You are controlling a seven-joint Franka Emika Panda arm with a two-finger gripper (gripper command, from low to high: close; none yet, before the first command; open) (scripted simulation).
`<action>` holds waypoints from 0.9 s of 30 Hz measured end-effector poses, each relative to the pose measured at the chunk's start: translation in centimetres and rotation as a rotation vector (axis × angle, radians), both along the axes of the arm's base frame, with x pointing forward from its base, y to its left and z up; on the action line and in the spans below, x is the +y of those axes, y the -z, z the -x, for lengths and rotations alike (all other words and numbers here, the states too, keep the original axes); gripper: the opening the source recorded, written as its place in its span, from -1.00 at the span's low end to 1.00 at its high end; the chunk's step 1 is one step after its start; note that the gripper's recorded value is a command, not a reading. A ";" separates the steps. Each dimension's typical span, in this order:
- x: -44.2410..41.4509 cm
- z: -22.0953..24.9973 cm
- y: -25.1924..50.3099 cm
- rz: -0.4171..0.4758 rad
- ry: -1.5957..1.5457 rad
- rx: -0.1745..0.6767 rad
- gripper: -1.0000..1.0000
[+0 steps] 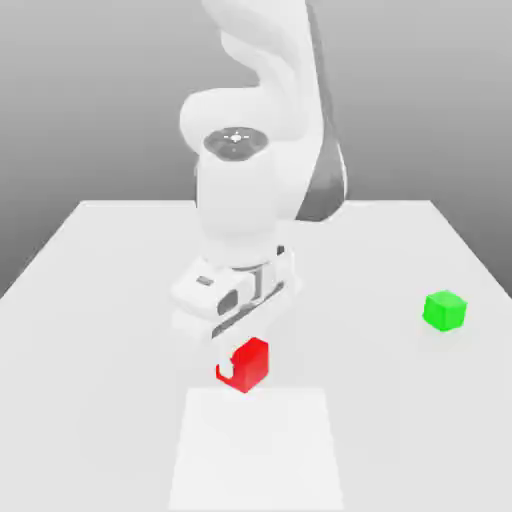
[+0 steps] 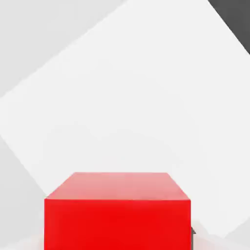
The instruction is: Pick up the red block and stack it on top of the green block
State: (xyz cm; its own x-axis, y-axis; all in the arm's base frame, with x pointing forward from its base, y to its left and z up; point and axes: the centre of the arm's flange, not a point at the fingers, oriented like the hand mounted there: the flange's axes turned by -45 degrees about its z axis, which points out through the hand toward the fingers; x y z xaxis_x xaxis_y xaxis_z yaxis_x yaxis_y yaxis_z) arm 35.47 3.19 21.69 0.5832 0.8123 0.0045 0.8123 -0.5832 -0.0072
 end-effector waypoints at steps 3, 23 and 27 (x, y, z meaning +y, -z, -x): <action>5.3 0.8 -0.4 -0.002 -0.034 0.001 -1.00; 30.6 23.9 -2.2 0.007 -0.301 -0.003 -1.00; 30.9 24.1 1.2 0.009 -0.297 -0.006 -1.00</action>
State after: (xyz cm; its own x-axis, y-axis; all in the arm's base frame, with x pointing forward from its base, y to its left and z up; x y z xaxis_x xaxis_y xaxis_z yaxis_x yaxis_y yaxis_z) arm 11.33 34.05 20.46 0.3204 0.9473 -0.0008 0.9473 -0.3204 0.0024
